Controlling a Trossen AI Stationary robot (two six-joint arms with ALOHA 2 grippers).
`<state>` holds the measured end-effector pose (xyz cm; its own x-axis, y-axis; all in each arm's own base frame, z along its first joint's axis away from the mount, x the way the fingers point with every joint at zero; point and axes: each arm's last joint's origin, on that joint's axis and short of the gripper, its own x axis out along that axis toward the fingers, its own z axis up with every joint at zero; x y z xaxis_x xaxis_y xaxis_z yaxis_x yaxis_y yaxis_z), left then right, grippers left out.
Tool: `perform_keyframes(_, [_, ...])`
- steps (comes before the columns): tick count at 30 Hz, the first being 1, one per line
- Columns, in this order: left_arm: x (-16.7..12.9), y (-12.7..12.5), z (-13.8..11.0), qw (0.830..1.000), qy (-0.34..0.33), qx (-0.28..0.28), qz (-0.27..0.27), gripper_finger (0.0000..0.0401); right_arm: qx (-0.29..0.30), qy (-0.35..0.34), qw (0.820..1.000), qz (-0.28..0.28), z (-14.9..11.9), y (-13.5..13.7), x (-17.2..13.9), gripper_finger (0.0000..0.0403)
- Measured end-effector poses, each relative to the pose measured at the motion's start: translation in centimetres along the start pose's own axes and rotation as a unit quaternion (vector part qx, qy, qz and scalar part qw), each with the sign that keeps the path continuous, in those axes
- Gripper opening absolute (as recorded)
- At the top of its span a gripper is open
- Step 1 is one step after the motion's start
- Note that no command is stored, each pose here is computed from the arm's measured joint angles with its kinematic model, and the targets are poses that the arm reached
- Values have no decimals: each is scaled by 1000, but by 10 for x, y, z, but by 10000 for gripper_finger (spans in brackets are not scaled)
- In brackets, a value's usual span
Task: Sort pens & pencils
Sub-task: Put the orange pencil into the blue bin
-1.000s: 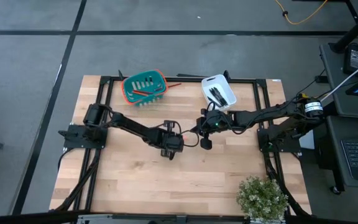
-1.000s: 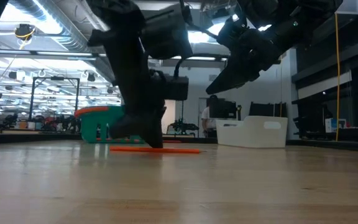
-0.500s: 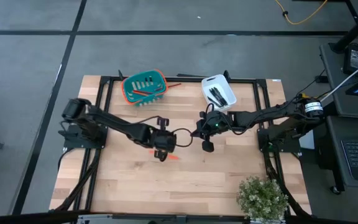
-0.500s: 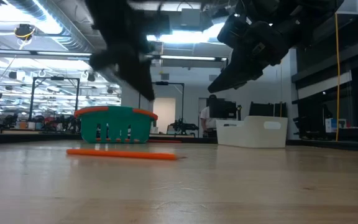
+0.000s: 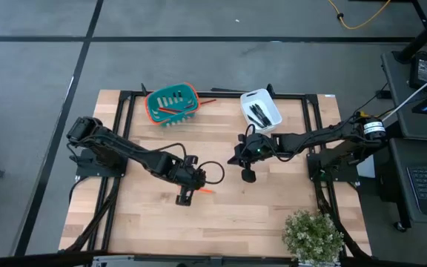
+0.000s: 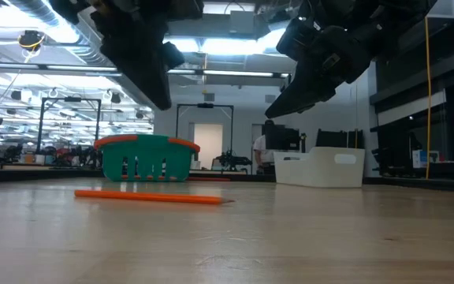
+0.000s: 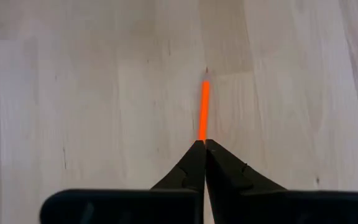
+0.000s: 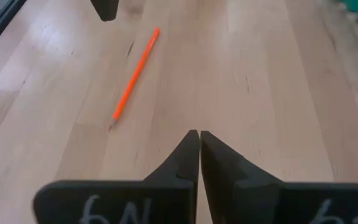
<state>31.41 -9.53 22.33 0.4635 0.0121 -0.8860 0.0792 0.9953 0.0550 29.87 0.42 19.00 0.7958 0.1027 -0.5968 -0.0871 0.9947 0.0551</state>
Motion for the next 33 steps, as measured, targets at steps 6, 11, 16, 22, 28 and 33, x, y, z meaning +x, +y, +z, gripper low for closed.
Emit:
perform_keyframes(6, [-1, -5, 0, 1000, -10, -7, 14, 49, 0, -4, 1000, 3, 1, 0, 0, 18])
perform_keyframes(11, [-1, -4, 0, 999, -15, -29, 38, 95, 0, -4, 1000, 4, 1, 0, 0, 18])
perform_keyframes(16, [-1, -5, 0, 999, -12, -30, 26, 120, 0, -4, 1000, 4, 1, 0, 0, 18])
perform_keyframes(22, [2, -7, -5, 999, 5, -31, -20, 123, 0, -4, 1000, 5, 1, 0, 0, 18])
perform_keyframes(28, [13, -7, -12, 999, -4, -34, -28, 123, 1, -4, 1000, 5, 1, 0, 0, 18])
perform_keyframes(33, [17, -7, -13, 999, -20, -36, -31, 119, 1, -4, 1000, 5, 1, 0, 0, 18])
